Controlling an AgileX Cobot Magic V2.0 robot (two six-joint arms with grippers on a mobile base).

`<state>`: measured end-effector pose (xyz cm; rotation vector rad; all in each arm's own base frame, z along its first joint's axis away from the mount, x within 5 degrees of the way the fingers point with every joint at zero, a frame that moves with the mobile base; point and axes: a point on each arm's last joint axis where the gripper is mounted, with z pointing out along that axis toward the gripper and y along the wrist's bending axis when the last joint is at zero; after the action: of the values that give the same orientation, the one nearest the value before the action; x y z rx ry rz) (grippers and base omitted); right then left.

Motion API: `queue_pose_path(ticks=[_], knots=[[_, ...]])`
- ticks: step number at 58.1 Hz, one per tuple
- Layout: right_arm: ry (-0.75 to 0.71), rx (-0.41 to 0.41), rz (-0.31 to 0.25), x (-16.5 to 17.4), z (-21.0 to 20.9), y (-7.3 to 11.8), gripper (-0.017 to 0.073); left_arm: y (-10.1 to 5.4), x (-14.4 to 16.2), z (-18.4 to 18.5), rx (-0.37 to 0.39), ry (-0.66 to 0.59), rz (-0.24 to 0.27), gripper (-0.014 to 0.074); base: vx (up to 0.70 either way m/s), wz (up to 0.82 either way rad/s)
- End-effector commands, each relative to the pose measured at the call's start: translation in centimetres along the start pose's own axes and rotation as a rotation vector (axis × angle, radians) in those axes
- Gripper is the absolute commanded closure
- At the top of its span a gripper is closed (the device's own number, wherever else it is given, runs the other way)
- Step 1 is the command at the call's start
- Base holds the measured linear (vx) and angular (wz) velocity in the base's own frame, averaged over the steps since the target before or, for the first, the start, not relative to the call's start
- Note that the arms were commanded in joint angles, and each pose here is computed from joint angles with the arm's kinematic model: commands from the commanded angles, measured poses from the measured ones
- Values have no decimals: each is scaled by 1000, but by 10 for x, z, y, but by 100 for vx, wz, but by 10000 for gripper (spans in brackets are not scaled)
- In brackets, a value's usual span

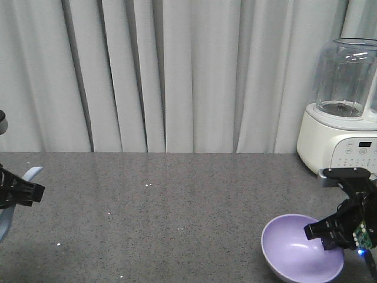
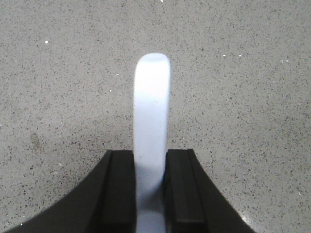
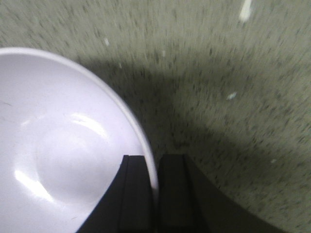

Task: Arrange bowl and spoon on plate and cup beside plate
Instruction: 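Grasp the lavender bowl rim with the right gripper, then lift the spoon and bowl off the counter with both grippers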

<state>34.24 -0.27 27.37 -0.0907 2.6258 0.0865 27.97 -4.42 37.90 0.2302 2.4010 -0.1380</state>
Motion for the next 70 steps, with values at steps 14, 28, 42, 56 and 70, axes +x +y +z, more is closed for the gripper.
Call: queue_pose_path(ticks=[14,28,42,56,70], knots=[[-516,38,-31,-13,-131,10,570,-3,-17,-24,1,-209,-9,599,0,0],[-694,51,-83,9,-196,19,570,-5,-19,-64,-10,-379,3,599,0,0],[-824,47,-109,31,-239,27,570,-4,3,-105,-75,-551,47,599,0,0],[-861,57,-92,63,-231,28,570,-6,51,-121,-80,-617,50,599,0,0],[-931,79,-79,85,-225,27,568,-6,65,-139,-101,-657,73,599,0,0]])
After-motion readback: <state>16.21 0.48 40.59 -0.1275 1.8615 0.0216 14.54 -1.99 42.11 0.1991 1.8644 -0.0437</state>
